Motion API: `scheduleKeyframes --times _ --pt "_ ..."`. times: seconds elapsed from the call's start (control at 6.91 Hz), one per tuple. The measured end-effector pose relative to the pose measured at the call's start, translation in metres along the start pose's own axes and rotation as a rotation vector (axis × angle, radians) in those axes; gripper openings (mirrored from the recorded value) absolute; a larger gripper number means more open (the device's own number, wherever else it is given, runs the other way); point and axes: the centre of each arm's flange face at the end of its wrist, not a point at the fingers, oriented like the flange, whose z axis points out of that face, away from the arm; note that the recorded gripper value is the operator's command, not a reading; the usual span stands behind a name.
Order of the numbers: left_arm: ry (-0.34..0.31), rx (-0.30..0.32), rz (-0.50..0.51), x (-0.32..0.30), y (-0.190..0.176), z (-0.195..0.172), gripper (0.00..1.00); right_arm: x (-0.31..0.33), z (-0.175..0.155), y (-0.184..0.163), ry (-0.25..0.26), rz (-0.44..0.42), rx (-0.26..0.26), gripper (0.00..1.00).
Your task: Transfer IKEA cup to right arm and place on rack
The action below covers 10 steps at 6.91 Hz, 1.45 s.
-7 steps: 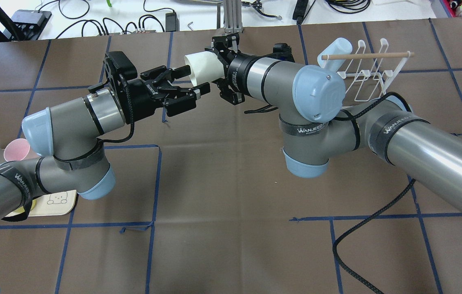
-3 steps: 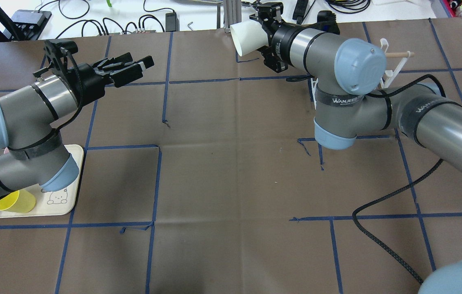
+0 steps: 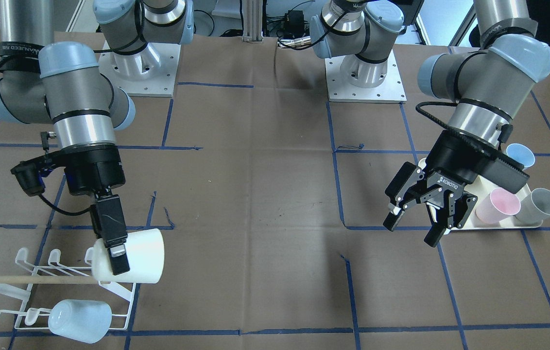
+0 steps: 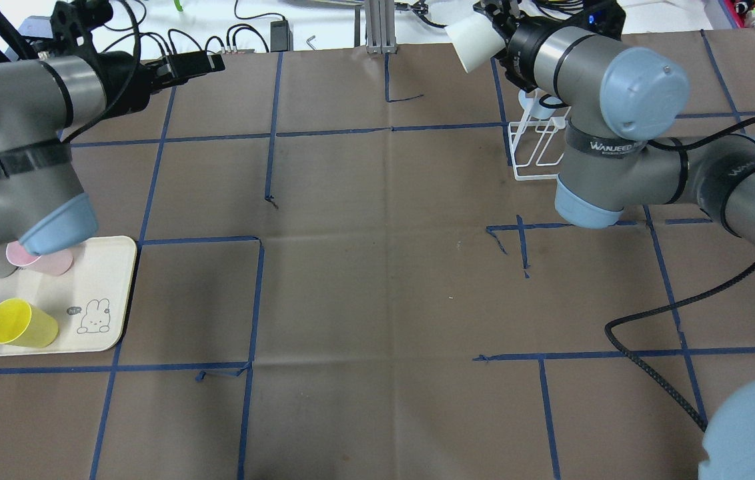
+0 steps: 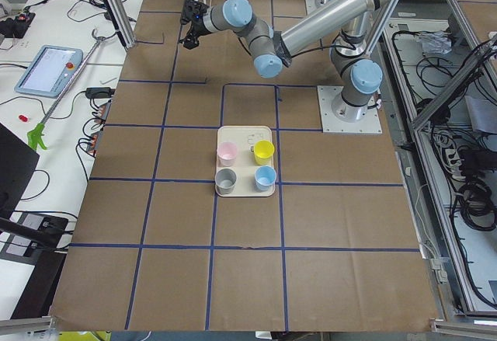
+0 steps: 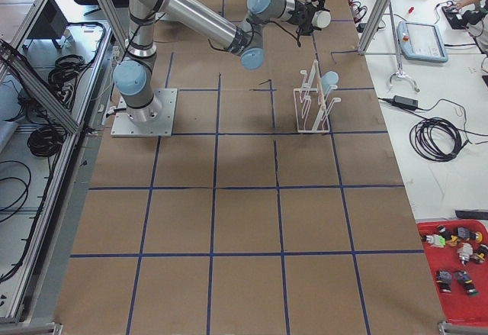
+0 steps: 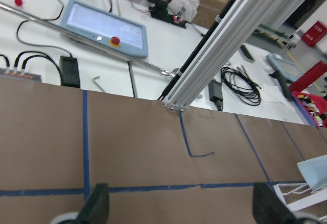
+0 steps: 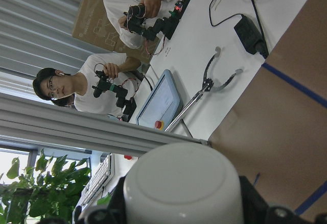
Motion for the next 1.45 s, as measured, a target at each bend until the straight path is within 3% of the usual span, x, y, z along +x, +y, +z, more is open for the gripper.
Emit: scheduleKeyframes --times 0.29,0.43,0.58,0.87,1.16,1.45 --pt "-0.244 -0.329 -0.034 0.041 -0.02 -0.006 0.99 0.024 -0.004 -0.044 0.072 -0.306 0.096 0.09" --pt "-0.325 -0.478 -0.039 0.053 -0.014 -0.014 0.99 0.037 -0.006 -0.065 0.106 -0.434 0.121 0.09" --pt "-0.381 -0.583 -0.032 0.064 -0.004 -0.023 0.99 0.048 -0.007 -0.081 0.135 -0.54 0.134 0.09" --pt "-0.437 -0.663 -0.002 0.075 0.012 -0.039 0.99 0.068 0.002 -0.115 0.184 -0.695 0.153 0.1" --pt "-0.443 -0.666 0.017 0.078 0.014 -0.045 0.99 0.085 0.025 -0.147 0.217 -0.846 0.16 0.1" --pt "-0.427 -0.655 0.069 0.082 0.012 -0.053 0.99 0.105 0.048 -0.16 0.234 -0.9 0.158 0.1"
